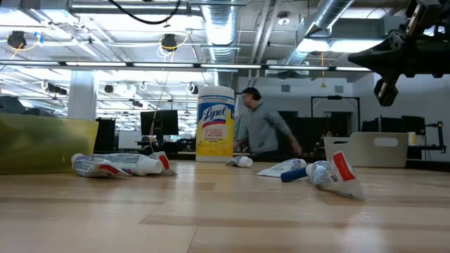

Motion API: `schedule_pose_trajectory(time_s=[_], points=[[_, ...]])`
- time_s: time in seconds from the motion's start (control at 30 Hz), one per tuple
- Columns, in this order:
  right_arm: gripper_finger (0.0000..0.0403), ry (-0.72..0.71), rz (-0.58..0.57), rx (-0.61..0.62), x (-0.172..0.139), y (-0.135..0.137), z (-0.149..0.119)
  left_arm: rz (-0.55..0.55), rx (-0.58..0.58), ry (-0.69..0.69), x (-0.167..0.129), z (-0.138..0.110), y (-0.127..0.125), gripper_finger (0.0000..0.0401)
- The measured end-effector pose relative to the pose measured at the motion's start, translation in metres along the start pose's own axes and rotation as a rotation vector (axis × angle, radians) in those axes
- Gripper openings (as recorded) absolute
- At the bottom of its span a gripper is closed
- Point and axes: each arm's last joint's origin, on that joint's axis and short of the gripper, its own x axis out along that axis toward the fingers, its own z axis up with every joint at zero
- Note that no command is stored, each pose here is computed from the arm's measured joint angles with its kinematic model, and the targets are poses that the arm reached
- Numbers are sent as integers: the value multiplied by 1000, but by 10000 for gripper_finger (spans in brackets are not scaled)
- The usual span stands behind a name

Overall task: Pick & Place Travel size toiletries
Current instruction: Put the dark blue razor into the black bin

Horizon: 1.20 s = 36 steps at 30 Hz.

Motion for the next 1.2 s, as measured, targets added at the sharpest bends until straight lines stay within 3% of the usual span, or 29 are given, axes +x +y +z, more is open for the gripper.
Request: schedule_pose_trajectory(time_s=[0.17,0.3,0.53,0.67,0.87,1.2], points=[[0,0,0,0,0,0,0,126,76,18,43,-11,24,153],[0,0,0,0,0,0,0,146,70,64,79,-26,34,162],[0,0,0,0,0,0,0,165,221,154,139,-64,32,164],[0,0,-1,0,0,0,0,229,301,241,166,-86,32,164],[0,0,0,0,0,0,0,316,348,358,183,-123,41,163],[0,0,0,0,0,0,0,346,321,503,176,-192,50,163]])
